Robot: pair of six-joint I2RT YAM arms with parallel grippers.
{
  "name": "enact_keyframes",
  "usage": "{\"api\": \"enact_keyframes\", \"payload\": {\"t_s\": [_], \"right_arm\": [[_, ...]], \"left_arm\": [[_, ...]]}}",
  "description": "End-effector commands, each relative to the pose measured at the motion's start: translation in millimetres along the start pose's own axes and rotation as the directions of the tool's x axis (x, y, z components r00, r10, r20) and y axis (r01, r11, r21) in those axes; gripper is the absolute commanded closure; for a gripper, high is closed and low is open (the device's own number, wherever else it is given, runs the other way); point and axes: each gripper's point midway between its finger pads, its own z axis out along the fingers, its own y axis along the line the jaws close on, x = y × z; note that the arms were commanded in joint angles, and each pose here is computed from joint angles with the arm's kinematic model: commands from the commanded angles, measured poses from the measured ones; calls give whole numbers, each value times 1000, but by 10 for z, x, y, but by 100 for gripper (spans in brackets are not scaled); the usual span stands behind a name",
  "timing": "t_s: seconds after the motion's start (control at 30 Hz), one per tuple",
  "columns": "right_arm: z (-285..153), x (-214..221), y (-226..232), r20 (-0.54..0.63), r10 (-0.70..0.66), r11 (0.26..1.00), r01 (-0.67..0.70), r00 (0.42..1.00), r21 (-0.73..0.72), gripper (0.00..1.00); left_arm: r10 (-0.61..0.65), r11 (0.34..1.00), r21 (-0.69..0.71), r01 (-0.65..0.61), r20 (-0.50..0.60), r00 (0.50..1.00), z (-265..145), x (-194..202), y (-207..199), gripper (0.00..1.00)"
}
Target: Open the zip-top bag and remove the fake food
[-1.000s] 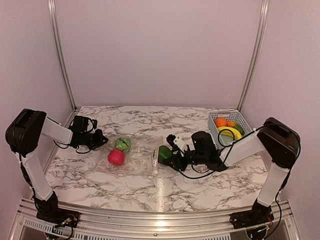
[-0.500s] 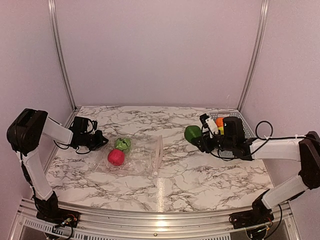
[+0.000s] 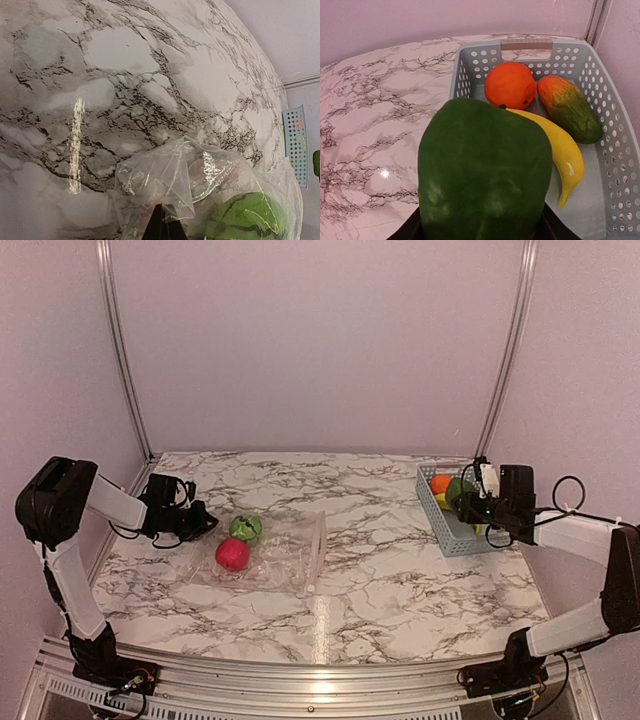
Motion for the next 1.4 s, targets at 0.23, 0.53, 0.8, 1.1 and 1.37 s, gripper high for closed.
{"api": "enact_keyframes", "payload": {"t_s": [0.23, 0.53, 0.8, 1.1, 1.37], "right_arm": [[118, 272, -163, -83, 65, 997, -62, 994, 37, 35], [79, 144, -32, -50, 48, 998, -50, 998, -31, 26], [-46, -103, 705, 65, -85, 960, 99, 994, -260, 33], [-53, 167, 1830, 171, -326, 783, 367, 930, -502, 37], [40, 426, 2371, 251, -437, 652, 496, 864, -573, 42]], "left_arm": [[-7, 1000, 9, 7, -3, 1000, 40, -14, 22, 100], [-1, 1000, 12, 1, 0, 1000, 13, -25, -2, 100], [-1, 1000, 18, 1, -7, 1000, 3, -9, -15, 100], [-1, 1000, 25, 1, -18, 1000, 23, 16, -8, 100], [6, 999, 47, -4, -41, 999, 54, 58, -32, 100]]}}
